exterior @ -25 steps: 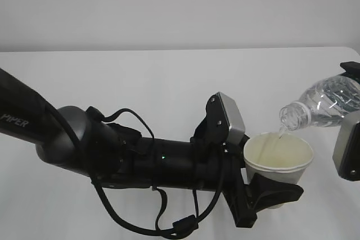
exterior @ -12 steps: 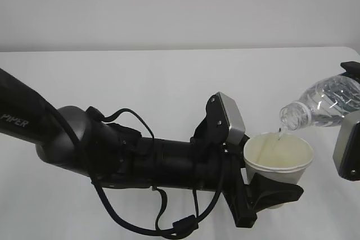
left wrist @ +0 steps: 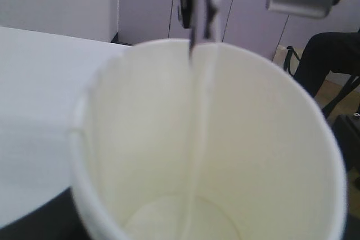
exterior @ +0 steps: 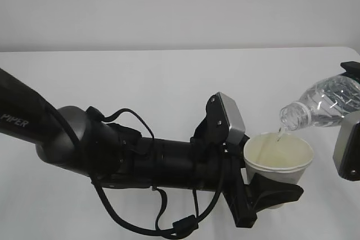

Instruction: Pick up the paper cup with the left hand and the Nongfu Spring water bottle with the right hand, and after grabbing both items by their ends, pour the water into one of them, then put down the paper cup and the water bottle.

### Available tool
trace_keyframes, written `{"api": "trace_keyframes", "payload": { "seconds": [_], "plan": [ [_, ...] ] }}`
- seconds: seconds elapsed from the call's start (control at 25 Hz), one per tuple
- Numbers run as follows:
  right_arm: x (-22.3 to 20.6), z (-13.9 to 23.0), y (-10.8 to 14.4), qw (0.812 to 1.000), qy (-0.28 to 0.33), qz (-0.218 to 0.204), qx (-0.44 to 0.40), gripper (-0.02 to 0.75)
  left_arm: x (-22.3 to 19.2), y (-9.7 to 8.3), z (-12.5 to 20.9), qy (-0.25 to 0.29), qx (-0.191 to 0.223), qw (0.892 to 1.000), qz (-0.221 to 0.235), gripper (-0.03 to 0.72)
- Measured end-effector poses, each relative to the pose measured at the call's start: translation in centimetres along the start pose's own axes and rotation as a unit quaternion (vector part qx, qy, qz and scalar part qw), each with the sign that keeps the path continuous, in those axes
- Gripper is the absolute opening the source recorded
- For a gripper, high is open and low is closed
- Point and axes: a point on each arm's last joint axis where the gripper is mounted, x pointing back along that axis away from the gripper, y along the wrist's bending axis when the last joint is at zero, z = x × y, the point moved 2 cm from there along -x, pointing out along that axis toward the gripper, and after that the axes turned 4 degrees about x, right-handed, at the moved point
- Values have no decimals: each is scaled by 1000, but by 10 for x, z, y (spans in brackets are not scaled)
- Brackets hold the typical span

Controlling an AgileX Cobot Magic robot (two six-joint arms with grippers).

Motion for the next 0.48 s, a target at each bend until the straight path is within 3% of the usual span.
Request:
{"api": "trace_keyframes", "payload": {
  "seconds": [0.48],
  "plan": [
    [0,0,0,1000,0,1,2,454,0,0,0,-1,0,1000,1,455]
  ]
}}
